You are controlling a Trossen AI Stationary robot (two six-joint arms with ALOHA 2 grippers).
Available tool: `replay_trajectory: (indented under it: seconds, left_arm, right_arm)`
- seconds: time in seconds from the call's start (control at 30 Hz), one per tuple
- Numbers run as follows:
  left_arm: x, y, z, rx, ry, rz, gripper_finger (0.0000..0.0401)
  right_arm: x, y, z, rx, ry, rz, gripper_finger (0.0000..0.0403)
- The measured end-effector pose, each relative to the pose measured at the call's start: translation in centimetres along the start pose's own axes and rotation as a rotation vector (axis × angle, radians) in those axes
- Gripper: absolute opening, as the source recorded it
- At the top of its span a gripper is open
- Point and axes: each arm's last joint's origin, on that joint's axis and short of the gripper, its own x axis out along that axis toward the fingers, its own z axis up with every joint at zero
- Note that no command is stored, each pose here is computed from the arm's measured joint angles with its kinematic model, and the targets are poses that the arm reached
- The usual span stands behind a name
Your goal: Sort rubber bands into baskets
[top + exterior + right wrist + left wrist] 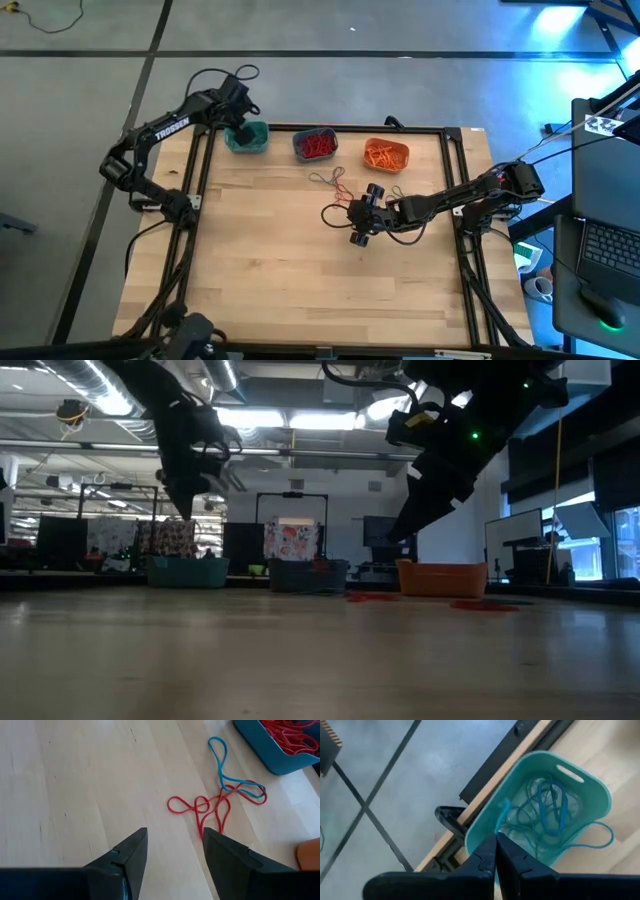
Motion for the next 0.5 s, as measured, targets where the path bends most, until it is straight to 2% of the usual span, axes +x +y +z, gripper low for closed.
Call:
replay_trajectory:
  seconds: [0.17, 0.5]
  left_arm:
    - [0.5, -0.4, -0.2, -0.007, -0.02, -0.06, 0.0018]
    - [0.1, -2.5, 0.6, -0.034, -0.088, -0.234, 0.0141]
  right_arm:
    - [0.0, 0.0, 0.0, 0.0, -0.001, -0.001, 0.019]
    - [0.0, 0.0, 0.0, 0.001, -0.002, 0.0, 0.019]
